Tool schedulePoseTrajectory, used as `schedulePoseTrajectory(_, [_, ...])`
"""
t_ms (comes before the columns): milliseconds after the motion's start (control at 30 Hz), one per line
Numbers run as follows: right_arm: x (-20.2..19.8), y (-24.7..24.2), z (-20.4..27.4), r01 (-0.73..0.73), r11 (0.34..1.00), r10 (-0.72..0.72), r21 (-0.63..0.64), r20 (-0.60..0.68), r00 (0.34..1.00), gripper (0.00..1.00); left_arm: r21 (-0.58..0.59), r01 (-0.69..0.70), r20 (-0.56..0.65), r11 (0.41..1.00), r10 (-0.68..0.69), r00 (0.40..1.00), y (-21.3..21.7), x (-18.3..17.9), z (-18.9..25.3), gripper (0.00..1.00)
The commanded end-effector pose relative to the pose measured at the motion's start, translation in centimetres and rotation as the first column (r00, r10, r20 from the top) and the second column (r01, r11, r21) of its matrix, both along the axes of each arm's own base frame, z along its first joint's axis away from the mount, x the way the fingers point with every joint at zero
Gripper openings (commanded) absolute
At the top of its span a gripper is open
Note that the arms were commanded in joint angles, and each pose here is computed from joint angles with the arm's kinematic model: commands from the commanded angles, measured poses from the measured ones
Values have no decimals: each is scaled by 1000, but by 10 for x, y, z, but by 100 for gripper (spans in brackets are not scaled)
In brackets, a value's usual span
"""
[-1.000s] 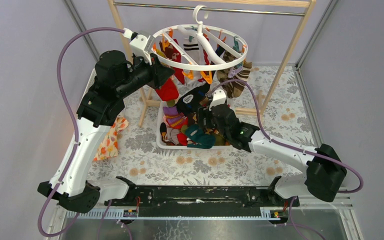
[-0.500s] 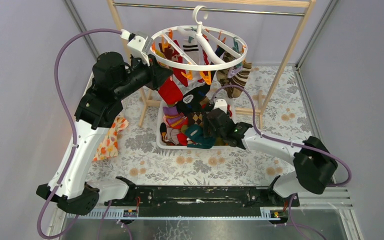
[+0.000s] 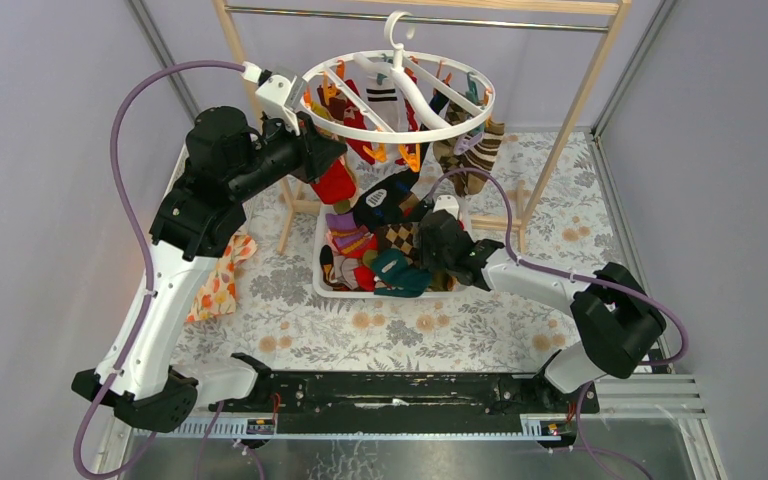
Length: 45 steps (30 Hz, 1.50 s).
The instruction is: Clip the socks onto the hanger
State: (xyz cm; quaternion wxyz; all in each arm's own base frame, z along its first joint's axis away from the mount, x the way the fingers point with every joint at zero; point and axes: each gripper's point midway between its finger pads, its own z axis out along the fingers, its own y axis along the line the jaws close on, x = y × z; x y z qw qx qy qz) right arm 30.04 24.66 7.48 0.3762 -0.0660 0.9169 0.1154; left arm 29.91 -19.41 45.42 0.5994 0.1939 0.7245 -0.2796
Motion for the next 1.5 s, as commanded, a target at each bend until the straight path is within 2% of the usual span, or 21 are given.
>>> schedulePoseTrajectory(0, [14,17,38,-21,992,9,127,101,995,31,-9,7,32,1000,-7,999,2,-2,7,0])
schedulePoseTrajectory(167, [16,26,91,-90,976,49,197,201,978,5,-7,12,31,1000,-12,999,1,-2,7,0])
schedulePoseTrajectory(233, [14,31,112,-129,966,75,222,233,970,2,-8,14,32,1000,-14,999,1,-2,7,0])
schedulePoseTrajectory(733, [-1,53,212,-293,873,135,391,383,914,2,-11,13,50,1000,-12,999,2,-4,14,0])
schedulePoseTrajectory(1000, [7,45,253,-277,870,62,409,467,882,1,-14,16,46,1000,-15,999,1,-4,14,0])
schedulePoseTrajectory(1100, [2,52,261,-323,843,92,429,478,874,1,-14,16,49,1000,-15,999,2,-4,15,0])
schedulePoseTrajectory(1300, [-16,66,249,-408,803,210,434,436,875,2,-18,19,50,1000,-18,999,1,-5,17,0])
schedulePoseTrajectory(1467, [-30,68,186,-391,825,294,409,279,914,9,-20,21,54,1000,-20,998,1,-6,18,0])
